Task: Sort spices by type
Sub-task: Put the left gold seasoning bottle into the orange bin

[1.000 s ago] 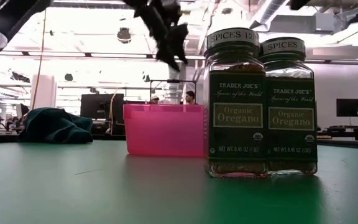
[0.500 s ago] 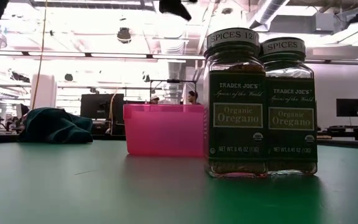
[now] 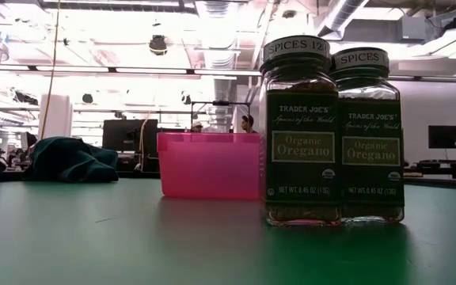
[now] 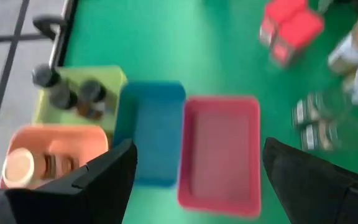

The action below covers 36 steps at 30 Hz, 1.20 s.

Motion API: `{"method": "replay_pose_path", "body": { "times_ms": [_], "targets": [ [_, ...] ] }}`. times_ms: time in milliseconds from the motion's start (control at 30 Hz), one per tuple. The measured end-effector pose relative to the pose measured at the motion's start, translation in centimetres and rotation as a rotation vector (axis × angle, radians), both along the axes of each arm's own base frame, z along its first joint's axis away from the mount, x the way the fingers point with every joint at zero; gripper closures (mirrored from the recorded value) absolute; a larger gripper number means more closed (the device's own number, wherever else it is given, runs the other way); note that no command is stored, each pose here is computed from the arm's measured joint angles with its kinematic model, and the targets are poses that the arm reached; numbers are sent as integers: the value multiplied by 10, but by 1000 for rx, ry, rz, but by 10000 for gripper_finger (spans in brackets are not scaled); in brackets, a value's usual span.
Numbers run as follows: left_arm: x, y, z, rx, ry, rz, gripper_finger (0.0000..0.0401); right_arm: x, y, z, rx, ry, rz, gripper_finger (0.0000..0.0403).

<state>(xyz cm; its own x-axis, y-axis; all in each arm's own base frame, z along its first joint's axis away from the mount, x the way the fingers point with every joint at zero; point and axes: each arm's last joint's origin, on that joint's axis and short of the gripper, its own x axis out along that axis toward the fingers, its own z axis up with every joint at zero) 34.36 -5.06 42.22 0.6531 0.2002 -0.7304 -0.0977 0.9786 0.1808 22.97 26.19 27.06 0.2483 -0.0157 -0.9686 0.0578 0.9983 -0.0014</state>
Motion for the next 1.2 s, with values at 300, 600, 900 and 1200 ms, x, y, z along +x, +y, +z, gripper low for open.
{"method": "replay_pose_path", "body": {
  "times_ms": [300, 600, 900, 1200],
  "targets": [
    [-46, -24, -20, -5, -14, 69, 72, 5, 2, 1, 42, -31, -9, 3],
    [-97, -16, -41, -142, -132, 159, 72, 6, 5, 0, 56, -42, 20, 3],
    [-116, -16, -46, -192, -148, 187, 72, 15, 13, -17, 40, -23, 42, 3],
    [-116, -15, -46, -157, -142, 165, 72, 20, 16, -23, 39, -41, 42, 23]
  ]
}}
